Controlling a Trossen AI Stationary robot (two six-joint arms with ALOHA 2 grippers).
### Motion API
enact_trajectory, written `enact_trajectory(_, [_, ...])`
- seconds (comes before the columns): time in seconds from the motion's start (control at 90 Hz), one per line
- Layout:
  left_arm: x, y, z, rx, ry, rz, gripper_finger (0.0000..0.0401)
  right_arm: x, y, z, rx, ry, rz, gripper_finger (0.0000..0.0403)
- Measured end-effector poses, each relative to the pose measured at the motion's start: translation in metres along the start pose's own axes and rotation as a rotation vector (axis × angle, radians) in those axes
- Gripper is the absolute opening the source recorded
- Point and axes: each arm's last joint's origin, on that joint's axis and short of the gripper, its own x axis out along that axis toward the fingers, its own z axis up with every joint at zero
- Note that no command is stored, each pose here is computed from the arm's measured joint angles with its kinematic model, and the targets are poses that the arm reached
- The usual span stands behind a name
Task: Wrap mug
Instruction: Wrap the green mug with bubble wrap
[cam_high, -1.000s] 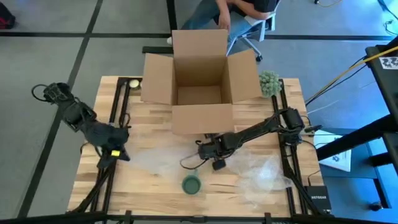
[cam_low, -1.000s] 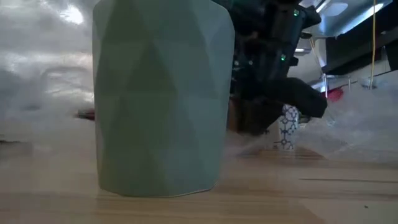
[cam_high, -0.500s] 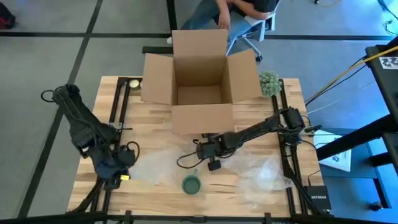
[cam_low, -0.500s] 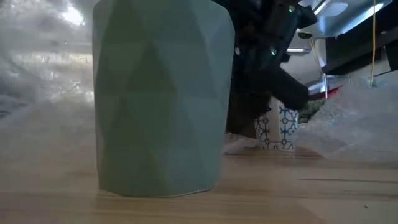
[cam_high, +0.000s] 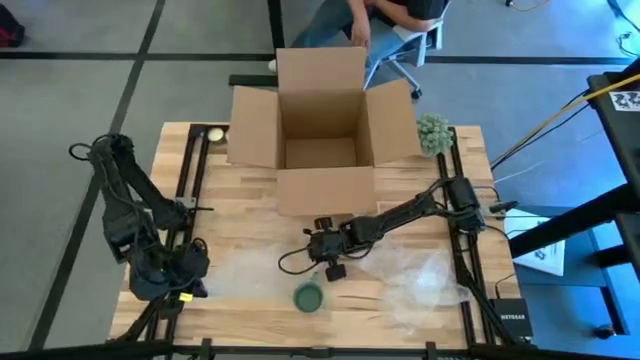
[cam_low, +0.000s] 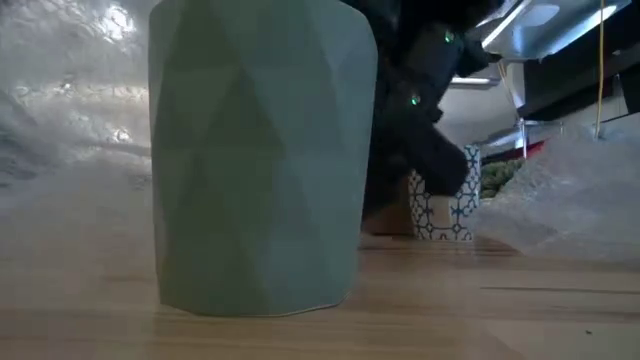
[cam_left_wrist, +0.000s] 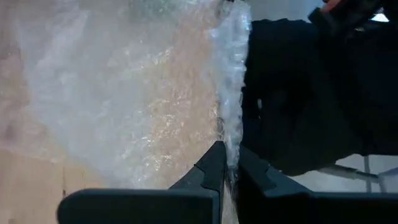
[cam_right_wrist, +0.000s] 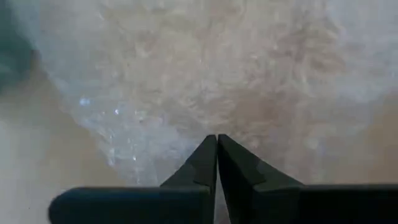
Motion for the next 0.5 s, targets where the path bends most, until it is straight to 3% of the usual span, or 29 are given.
enact_trajectory(0.156, [0.018,-0.012,-0.003,0.012,0.017,-0.017,0.0000,-0.004,-0.019,-0.010,0.039,0.101,-0.200,0.0001])
enact_trajectory(0.289, [0.039,-0.021,-0.005,-0.004,0.043,-0.008,0.0000,-0.005,-0.030,-0.013,0.067,0.126,-0.210,0.0001])
enact_trajectory(0.5, [0.073,-0.026,-0.013,-0.137,0.121,0.062,0.0001,-0.005,-0.029,-0.012,0.067,0.115,-0.197,0.0001])
